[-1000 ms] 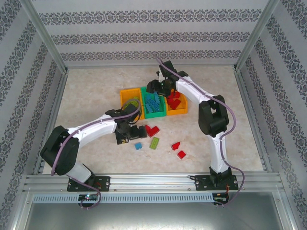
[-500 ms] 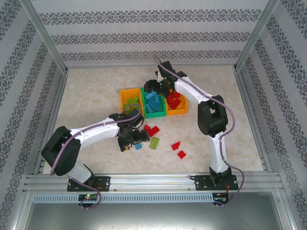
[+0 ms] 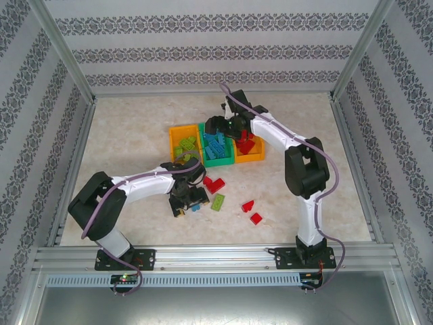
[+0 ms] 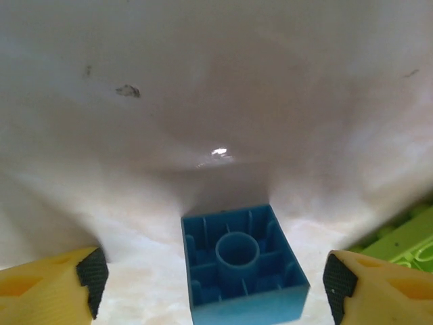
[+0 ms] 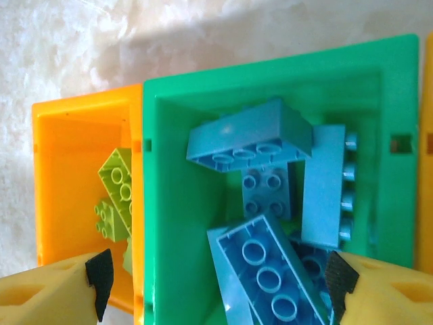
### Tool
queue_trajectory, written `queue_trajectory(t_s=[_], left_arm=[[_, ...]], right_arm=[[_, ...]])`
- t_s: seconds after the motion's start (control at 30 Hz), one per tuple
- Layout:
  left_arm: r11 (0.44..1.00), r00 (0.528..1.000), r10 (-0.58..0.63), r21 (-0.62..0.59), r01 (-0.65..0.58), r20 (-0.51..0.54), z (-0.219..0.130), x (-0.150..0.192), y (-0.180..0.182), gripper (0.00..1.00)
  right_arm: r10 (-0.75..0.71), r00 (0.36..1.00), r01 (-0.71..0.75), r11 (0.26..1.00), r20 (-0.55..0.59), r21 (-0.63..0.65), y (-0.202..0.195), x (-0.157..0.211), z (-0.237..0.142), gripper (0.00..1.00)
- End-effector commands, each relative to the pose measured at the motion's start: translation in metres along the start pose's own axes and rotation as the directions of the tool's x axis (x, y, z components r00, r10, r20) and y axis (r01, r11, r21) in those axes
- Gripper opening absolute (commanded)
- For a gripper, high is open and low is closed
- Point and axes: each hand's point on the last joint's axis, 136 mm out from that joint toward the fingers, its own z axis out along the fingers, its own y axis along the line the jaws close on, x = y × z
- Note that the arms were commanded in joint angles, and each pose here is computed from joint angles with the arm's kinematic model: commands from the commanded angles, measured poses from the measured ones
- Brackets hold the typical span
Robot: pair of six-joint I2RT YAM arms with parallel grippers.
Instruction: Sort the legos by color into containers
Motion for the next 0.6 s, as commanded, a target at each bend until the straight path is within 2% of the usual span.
queue_trajectory(t_s=[0.0,0.17,0.33,0.43,0.57], left_arm=[[1.000,1.000,-0.004,0.006,0.004,0.019,0.001,-0.002,-0.008,0.80],[1.000,1.000,-0.005,0.003,0.005,0.026,0.002,-0.004,-0.008,0.68],[1.000,0.999,0.011,0.008,-0.011,0.034,0.000,-0.007,-0.013,0.47],[1.000,0.999,0.023,0.004,-0.024,0.045,-0.001,-0.009,-0.015,0.38],[0.998,0.996,0.060,0.007,-0.061,0.062,-0.008,-0.013,-0.022,0.33]], right_arm=[[-0.066,0.996,0.067,0.998,0.061,-0.018,0.015,-0.004,-0.033,0.85],[-0.071,0.995,0.070,0.997,0.072,0.009,0.004,0.004,-0.046,0.86],[-0.072,0.995,0.070,0.997,0.063,0.042,-0.011,0.019,-0.053,0.86],[-0.083,0.994,0.078,0.994,0.065,0.077,-0.023,0.029,-0.060,0.87],[-0.119,0.992,0.112,0.987,0.052,0.113,-0.038,0.046,-0.070,0.87]])
